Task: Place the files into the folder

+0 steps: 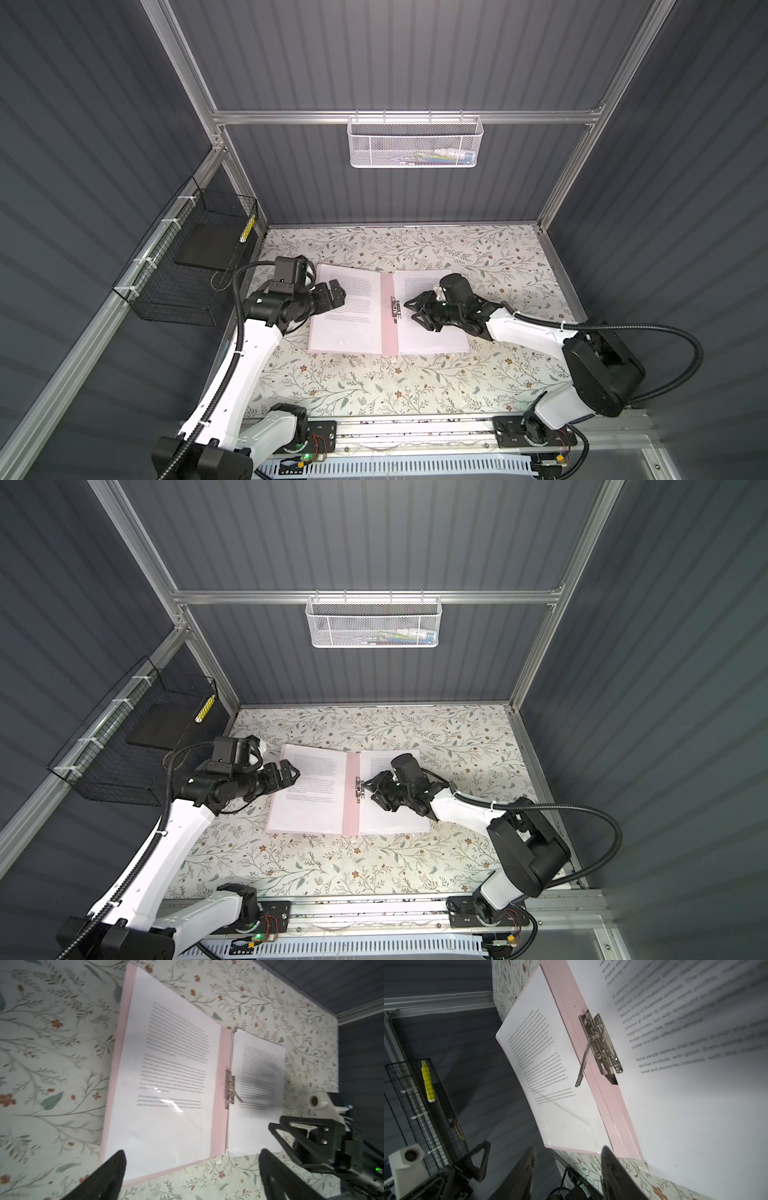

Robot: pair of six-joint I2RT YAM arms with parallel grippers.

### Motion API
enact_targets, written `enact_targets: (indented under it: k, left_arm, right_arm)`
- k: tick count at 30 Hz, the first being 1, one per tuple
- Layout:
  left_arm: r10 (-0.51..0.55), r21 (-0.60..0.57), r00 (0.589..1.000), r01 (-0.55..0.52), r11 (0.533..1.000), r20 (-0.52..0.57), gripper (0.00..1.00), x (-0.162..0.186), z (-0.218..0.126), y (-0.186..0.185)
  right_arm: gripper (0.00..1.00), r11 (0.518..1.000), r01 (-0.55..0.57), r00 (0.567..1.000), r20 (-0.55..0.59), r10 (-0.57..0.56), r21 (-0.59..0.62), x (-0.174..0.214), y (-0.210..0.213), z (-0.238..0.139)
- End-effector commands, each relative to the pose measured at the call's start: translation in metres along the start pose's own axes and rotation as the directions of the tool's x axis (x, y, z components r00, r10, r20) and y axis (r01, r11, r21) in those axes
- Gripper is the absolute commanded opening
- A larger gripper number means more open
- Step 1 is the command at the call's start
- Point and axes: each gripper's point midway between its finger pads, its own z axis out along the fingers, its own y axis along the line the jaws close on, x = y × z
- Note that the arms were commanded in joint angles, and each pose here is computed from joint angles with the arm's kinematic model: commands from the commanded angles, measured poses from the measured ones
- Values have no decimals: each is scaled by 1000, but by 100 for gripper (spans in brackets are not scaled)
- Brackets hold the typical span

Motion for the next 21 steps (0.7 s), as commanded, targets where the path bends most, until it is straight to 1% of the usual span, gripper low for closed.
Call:
enact_targets:
  k: [1,2,5,9,14,21]
  left_arm:
    - [-11,-75,989,0,997,-144,100,34,17,32]
    - [-18,-42,990,12,999,-141,100,34,21,30]
    - [-63,-40,985,57,998,-159,100,28,29,38]
    - [-127,-17,976,126,992,-178,99,23,44,40]
    - [-127,-28,975,124,992,-181,99,25,50,44]
    - [-129,-26,975,126,992,-182,100,27,51,45]
  right_arm:
    - [44,990,-144,989,26,143,16,-5,-7,23]
    - [43,989,-150,989,18,149,19,-3,-7,29]
    - [40,988,-155,988,3,154,23,-1,-2,45]
    - [36,984,-178,984,11,178,22,-4,3,58]
    - [34,982,-189,982,20,188,21,-6,4,61]
    - [25,973,-228,974,9,228,29,-5,-6,67]
